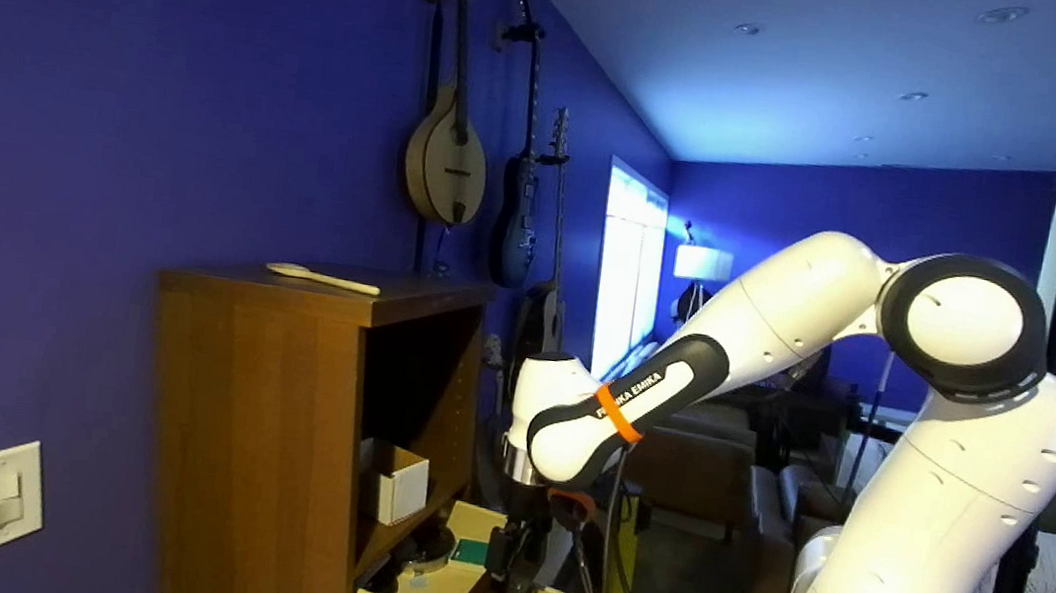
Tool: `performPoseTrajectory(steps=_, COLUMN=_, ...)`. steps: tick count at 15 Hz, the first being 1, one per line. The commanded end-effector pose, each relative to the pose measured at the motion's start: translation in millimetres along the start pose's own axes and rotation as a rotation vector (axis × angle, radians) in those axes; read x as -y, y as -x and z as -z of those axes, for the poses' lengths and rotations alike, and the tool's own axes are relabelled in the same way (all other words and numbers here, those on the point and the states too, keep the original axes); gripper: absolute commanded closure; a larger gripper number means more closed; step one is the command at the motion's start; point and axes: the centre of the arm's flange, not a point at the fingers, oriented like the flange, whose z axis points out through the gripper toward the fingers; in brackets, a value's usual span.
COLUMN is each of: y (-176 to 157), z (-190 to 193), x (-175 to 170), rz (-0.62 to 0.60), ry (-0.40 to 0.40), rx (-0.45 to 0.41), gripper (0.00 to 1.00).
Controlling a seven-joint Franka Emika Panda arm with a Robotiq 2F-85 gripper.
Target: Close the first top drawer
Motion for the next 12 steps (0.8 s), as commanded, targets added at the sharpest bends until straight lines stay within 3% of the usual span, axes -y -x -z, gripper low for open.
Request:
performPoseTrajectory(steps=1, y=-43.0, z=-0.5, x=-1.2, rz=0.009, ry=0.001, rx=-0.038, gripper=0.0)
performPoseTrajectory(steps=12, y=-110.3, z=-7.9, x=3.4, rz=-0.015, ry=-0.011, rx=-0.073, gripper=0.0)
